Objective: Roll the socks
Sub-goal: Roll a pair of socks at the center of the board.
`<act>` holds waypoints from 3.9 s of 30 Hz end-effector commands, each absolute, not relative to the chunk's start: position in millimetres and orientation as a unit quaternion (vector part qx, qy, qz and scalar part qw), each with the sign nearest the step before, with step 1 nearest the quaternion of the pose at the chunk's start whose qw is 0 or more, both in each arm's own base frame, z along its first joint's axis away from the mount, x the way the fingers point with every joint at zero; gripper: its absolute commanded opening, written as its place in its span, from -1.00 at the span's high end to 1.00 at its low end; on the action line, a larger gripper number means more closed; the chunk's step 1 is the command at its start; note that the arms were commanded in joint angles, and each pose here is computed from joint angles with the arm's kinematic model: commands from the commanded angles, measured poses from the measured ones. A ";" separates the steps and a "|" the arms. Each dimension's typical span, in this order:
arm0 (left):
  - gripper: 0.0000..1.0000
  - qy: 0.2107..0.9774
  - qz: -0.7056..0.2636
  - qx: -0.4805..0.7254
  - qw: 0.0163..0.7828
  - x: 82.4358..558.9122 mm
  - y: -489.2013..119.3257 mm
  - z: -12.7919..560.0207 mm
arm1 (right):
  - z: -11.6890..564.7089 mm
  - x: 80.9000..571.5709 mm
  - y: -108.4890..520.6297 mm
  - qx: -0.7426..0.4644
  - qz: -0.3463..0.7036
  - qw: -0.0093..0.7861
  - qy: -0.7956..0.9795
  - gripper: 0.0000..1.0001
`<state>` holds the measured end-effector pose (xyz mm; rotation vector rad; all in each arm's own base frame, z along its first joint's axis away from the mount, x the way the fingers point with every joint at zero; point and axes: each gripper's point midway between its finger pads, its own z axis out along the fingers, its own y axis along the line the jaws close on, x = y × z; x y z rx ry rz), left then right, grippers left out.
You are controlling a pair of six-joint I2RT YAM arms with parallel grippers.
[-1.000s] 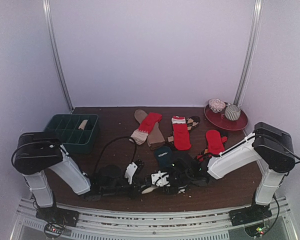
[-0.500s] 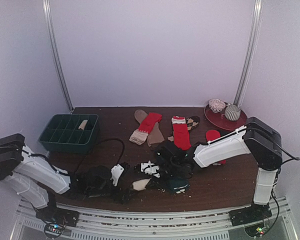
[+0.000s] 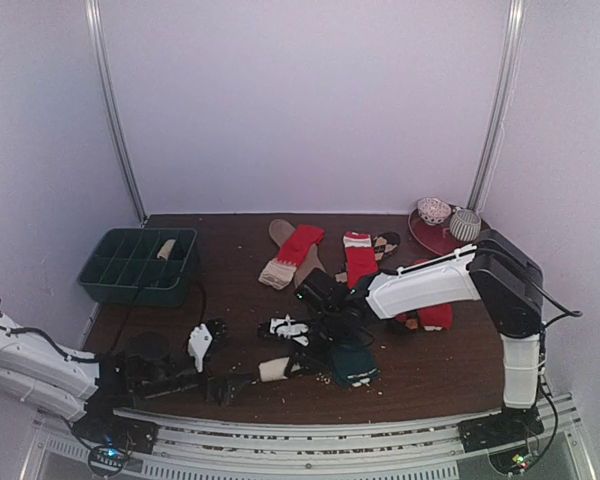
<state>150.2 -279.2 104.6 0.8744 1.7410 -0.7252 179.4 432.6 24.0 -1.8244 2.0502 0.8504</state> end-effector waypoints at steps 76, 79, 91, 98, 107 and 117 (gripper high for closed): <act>-0.28 0.719 -0.397 0.383 0.422 170.8 -331.3 24.9 | -76.7 122.4 324.8 -0.575 0.175 -0.125 0.789 0.56; -0.31 0.723 -0.388 0.385 0.421 173.1 -331.0 21.8 | -77.7 122.1 324.6 -0.574 0.174 -0.128 0.790 0.56; 0.55 0.722 -0.387 0.406 0.405 170.8 -337.7 11.3 | -79.8 122.2 323.9 -0.572 0.171 -0.132 0.791 0.56; 1.00 0.731 -0.383 0.408 0.391 168.0 -335.2 1.3 | -79.2 123.1 325.1 -0.570 0.171 -0.131 0.793 0.56; -0.96 0.739 -0.349 0.392 0.423 168.9 -307.8 28.7 | -76.9 124.1 325.3 -0.568 0.167 -0.132 0.795 0.57; -0.96 0.736 -0.201 0.406 0.504 182.6 -311.2 106.3 | -70.9 124.6 335.6 -0.559 0.186 -0.129 0.797 0.56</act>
